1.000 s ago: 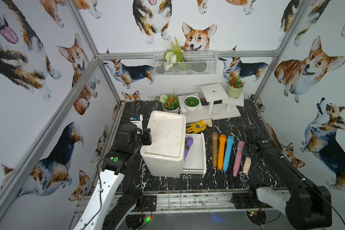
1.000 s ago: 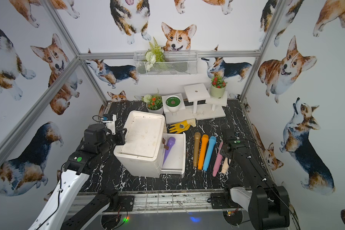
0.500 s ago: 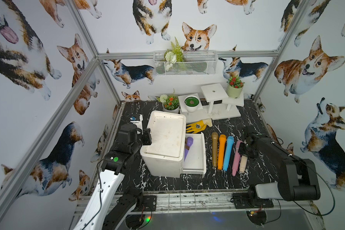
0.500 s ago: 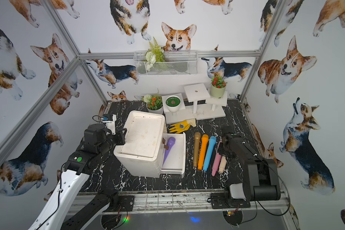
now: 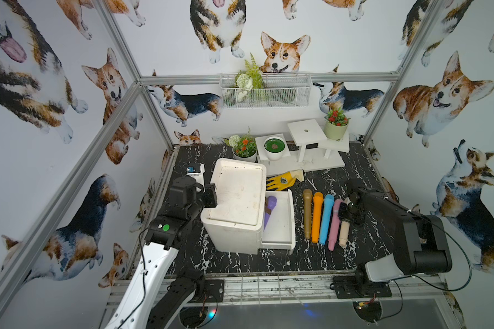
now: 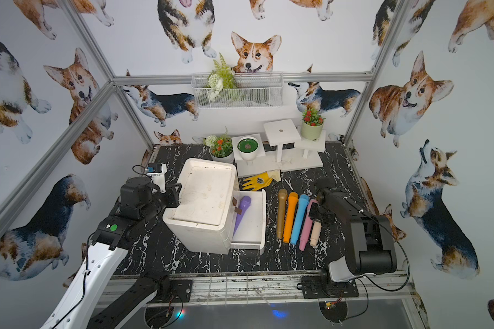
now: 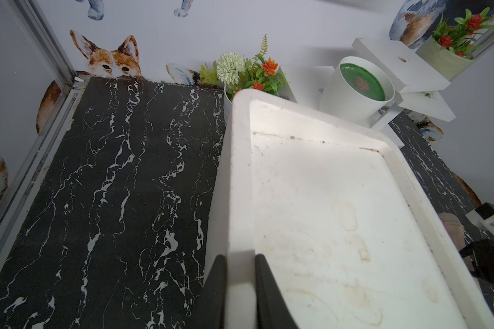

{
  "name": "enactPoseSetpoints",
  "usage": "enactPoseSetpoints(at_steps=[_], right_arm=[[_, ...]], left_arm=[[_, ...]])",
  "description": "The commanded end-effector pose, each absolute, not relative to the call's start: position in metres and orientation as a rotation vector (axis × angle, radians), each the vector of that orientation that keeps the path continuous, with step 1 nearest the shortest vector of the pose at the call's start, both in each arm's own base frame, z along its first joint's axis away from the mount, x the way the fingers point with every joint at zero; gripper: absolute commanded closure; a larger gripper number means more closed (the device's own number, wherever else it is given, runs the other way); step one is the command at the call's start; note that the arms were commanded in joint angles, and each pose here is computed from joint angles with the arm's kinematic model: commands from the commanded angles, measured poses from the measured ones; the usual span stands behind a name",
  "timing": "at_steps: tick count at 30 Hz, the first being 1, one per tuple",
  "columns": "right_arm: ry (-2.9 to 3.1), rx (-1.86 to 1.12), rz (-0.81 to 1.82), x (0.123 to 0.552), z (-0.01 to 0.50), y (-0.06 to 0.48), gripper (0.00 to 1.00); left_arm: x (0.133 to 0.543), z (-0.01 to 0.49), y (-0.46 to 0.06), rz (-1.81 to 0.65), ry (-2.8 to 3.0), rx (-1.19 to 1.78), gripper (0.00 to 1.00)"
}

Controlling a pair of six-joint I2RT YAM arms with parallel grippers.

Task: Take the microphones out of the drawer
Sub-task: Place the microphone at the center of the board.

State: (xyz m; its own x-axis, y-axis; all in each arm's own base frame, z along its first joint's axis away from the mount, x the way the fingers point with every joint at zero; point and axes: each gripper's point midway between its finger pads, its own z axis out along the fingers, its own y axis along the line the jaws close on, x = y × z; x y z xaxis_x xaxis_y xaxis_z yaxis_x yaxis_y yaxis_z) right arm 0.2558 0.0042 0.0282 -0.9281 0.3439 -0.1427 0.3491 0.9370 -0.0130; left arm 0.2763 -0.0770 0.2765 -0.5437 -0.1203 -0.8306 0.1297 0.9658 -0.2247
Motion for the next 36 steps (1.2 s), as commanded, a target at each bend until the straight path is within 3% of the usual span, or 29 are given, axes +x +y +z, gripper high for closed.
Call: enactPoseSetpoints(at_steps=[1,9,22,36], right_arm=[[2.969,0.501,-0.016,0.256,0.028,0.009,0.6],[2.969,0.512,-0.016,0.254,0.029,0.009,0.52],[2.89,0.545,-0.016,0.245,0.042,0.005,0.52],[2.725,0.548,0.171,0.246,0.077,0.02,0.5]], left_arm=[[0.255,0.237,-0.071,-0.286,2.308,-0.013,0.94],[0.257,0.238,-0.072,-0.289,2.308,-0.012,0.93],[0.257,0.238,-0.072,-0.288,2.308,-0.009,0.93],[0.256,0.236,-0.073,-0.301,2.313,-0.025,0.93]])
